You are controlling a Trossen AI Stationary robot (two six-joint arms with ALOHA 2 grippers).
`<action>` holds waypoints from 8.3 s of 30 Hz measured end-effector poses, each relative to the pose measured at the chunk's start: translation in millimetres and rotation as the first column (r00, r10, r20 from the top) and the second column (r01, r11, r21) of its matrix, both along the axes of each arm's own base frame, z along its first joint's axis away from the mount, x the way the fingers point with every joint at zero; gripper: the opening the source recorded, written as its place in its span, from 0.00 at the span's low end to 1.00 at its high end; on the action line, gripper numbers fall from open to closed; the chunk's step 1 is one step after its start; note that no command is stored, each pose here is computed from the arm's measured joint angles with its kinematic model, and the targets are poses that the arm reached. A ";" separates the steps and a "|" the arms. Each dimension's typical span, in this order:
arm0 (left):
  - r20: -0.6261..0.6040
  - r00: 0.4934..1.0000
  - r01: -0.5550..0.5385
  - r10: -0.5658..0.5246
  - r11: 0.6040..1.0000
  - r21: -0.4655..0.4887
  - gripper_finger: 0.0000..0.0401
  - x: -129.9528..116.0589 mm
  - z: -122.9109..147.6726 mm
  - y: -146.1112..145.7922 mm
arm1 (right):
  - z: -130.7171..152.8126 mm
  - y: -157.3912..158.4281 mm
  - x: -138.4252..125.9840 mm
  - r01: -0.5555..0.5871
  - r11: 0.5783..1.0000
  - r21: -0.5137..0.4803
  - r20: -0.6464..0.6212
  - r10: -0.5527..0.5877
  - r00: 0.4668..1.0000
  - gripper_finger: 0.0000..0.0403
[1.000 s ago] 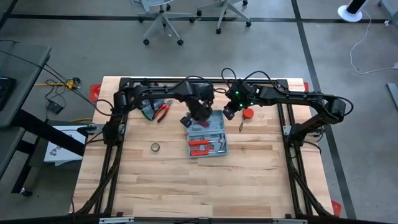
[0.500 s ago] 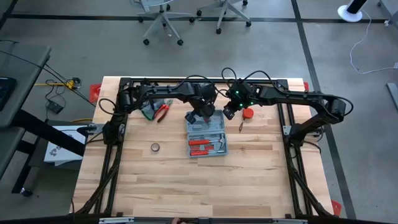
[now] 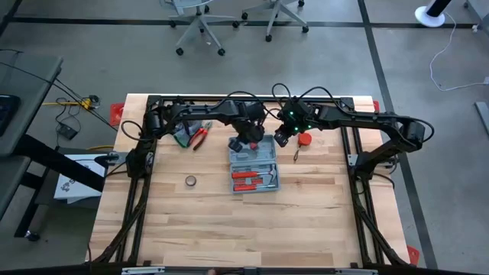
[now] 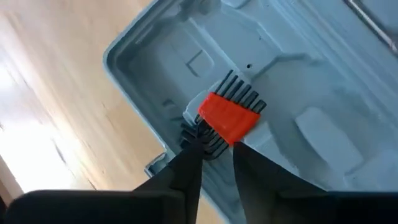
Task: Prefit tool cases
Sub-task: Put the hex key set into the gray prefit tool case
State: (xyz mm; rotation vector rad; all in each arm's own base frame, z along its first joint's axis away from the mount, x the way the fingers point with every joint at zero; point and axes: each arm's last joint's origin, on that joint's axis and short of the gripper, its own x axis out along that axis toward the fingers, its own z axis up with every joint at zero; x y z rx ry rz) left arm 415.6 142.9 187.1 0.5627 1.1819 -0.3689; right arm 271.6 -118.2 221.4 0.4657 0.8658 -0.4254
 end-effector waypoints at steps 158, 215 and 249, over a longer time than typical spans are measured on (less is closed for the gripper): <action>-0.102 0.760 -0.618 0.642 0.665 -0.419 0.00 -70.6 -42.9 2.9 | -92.8 -23.6 56.5 0.011 0.933 0.359 0.148 -0.069 0.987 0.00; -0.073 0.770 -0.497 0.633 0.526 -0.690 0.00 -41.6 -36.8 13.4 | -74.1 -24.1 40.9 0.047 0.958 0.283 0.073 -0.070 0.995 0.00; 0.166 0.661 0.057 0.732 0.172 -0.983 0.00 -133.8 12.4 16.7 | -85.3 11.5 107.8 -0.331 0.856 0.397 0.613 0.021 0.790 0.00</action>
